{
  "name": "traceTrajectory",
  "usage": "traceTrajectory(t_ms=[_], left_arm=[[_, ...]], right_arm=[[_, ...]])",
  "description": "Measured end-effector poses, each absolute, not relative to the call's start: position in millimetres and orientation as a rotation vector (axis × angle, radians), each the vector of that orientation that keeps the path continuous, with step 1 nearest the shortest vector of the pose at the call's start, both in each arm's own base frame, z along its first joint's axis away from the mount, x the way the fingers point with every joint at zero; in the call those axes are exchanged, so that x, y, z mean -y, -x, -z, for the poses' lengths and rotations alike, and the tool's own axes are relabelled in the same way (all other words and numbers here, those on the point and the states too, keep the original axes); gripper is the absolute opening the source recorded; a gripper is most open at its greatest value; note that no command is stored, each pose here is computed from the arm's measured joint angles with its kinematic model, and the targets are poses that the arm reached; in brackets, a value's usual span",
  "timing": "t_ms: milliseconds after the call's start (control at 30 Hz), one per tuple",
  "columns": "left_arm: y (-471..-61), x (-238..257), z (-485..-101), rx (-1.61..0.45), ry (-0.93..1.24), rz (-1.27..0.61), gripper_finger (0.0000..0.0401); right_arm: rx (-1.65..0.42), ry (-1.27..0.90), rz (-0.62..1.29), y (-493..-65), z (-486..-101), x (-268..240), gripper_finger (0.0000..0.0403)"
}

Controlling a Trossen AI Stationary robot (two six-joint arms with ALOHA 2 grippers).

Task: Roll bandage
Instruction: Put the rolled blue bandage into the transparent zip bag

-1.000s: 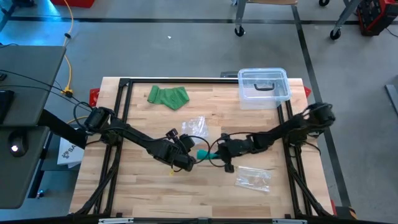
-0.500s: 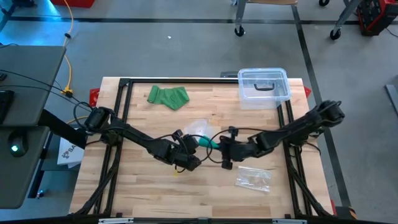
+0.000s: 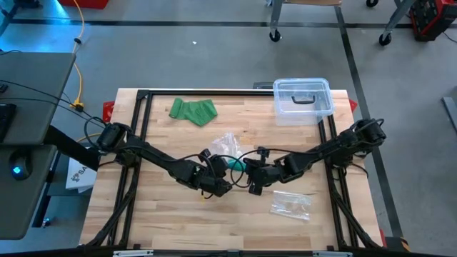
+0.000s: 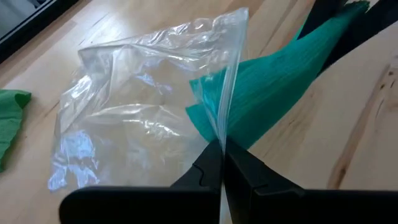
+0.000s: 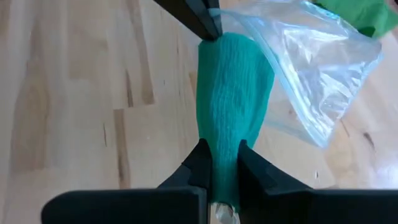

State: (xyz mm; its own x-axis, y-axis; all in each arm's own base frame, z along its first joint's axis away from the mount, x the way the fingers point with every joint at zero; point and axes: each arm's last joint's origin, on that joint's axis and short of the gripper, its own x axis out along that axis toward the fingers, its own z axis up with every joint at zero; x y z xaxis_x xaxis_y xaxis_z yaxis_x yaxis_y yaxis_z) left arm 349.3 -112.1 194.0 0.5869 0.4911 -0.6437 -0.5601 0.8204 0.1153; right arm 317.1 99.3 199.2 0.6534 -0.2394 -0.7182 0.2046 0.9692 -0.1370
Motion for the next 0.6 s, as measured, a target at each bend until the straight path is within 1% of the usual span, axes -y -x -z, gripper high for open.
traceTrajectory(t_ms=[167, 367, 600], left_arm=[[-351, 114, -195, -0.701, 0.123, -0.597, 0.0], [-357, 120, -200, -0.662, 0.143, -0.507, 0.0], [-358, 120, -200, -0.658, 0.125, -0.502, 0.0]], right_arm=[[-0.8, -0.091, 0.339, -323, -201, -84, 0.0025], [-0.74, -0.137, 0.371, -331, -204, -74, 0.0028], [-0.683, -0.158, 0.372, -337, -208, -69, 0.0055]])
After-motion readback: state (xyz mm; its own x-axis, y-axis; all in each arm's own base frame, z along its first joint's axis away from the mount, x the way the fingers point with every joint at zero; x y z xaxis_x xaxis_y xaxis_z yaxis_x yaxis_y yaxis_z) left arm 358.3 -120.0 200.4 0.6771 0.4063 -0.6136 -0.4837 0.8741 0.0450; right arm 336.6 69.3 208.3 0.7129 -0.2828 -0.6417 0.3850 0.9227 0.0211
